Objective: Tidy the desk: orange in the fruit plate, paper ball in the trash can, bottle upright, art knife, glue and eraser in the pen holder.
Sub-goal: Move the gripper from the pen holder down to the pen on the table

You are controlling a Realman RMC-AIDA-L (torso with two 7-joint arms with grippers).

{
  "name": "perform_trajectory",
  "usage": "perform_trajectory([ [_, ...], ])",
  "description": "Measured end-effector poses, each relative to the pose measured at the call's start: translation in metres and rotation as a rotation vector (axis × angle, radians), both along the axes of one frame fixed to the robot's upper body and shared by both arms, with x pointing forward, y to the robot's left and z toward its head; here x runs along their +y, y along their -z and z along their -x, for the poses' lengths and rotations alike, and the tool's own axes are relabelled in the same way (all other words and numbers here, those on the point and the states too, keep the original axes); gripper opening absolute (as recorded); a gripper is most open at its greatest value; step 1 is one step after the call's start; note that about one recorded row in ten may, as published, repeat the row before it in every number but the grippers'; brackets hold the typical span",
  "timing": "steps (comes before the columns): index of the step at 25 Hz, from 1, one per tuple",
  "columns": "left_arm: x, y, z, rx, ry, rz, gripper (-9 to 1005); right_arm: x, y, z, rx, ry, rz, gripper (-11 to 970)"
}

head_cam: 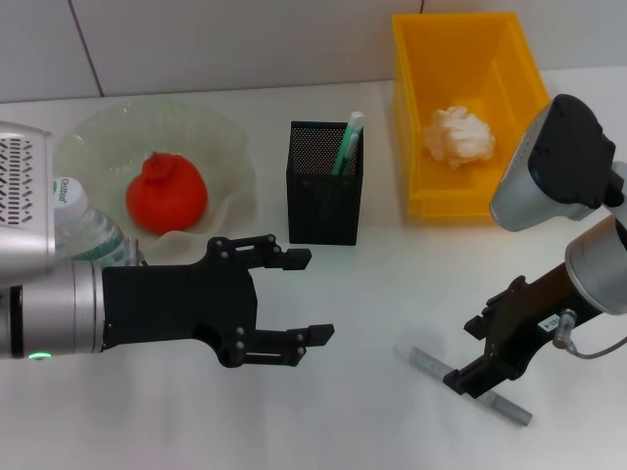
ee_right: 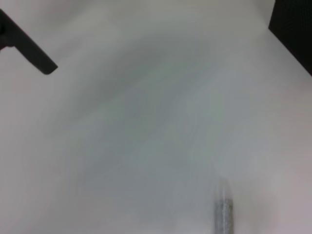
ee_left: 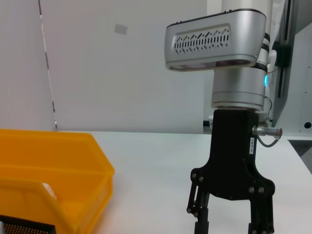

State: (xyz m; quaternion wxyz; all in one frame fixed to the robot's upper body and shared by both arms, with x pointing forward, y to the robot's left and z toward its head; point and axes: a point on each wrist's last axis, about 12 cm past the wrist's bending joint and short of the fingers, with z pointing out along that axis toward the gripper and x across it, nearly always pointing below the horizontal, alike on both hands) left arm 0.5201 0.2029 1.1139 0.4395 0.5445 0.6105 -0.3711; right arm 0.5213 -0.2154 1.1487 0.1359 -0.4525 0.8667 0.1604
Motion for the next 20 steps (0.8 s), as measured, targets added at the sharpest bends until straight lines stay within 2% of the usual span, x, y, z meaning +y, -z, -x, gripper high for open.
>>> perform_trajectory([
  [17, -0.002, 0.001, 0.0, 0.003, 0.008, -0.002, 802, 0.013, 0.007, -0.001, -0.022, -0.061, 0.036, 653],
  [20, -0.002, 0.001, -0.001, 0.003, 0.008, -0.003, 802, 0.015, 0.007, -0.001, -0.022, -0.066, 0.038, 566],
])
